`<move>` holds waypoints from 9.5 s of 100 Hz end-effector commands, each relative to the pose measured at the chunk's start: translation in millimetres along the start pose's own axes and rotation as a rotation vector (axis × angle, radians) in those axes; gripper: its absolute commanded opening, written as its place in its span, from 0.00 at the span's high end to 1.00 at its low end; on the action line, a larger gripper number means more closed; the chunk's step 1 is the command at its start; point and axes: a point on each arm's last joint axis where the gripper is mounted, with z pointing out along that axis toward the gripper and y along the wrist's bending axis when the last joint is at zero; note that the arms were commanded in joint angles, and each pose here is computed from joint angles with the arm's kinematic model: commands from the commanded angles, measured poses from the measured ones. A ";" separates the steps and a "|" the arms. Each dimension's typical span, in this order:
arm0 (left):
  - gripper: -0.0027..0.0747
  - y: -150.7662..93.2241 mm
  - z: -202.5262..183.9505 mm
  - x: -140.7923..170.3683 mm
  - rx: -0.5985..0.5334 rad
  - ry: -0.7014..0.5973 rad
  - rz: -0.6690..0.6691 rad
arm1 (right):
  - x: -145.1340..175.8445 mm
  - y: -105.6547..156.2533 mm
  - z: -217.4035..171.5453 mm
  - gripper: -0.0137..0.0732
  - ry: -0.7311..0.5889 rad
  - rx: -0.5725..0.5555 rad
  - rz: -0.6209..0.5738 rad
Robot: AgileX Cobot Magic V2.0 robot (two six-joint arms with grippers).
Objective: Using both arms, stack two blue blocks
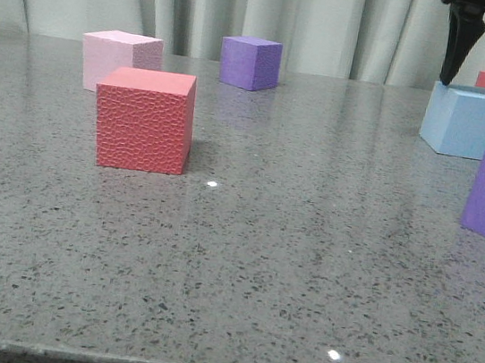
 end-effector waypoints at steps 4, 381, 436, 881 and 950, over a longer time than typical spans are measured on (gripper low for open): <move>0.21 -1.5 -4.7 -18.9 0.008 -0.116 -0.007 | -4.9 4.3 -27.8 0.11 -0.093 -0.029 -0.010; 0.21 18.7 32.9 -34.2 -0.114 0.148 -0.050 | 45.4 207.9 -82.4 0.09 -0.242 -0.269 -0.195; 0.21 37.7 133.6 -48.8 -0.160 0.445 -0.035 | 104.2 176.0 -154.5 0.09 -0.468 -0.324 -0.271; 0.34 -211.9 161.5 -103.8 0.549 0.415 -0.178 | 196.1 90.1 -201.1 0.09 -0.579 -0.352 -0.279; 0.73 -118.6 2.0 -106.8 0.564 -0.009 -0.096 | 270.4 21.4 -203.5 0.10 -0.833 -0.375 -0.325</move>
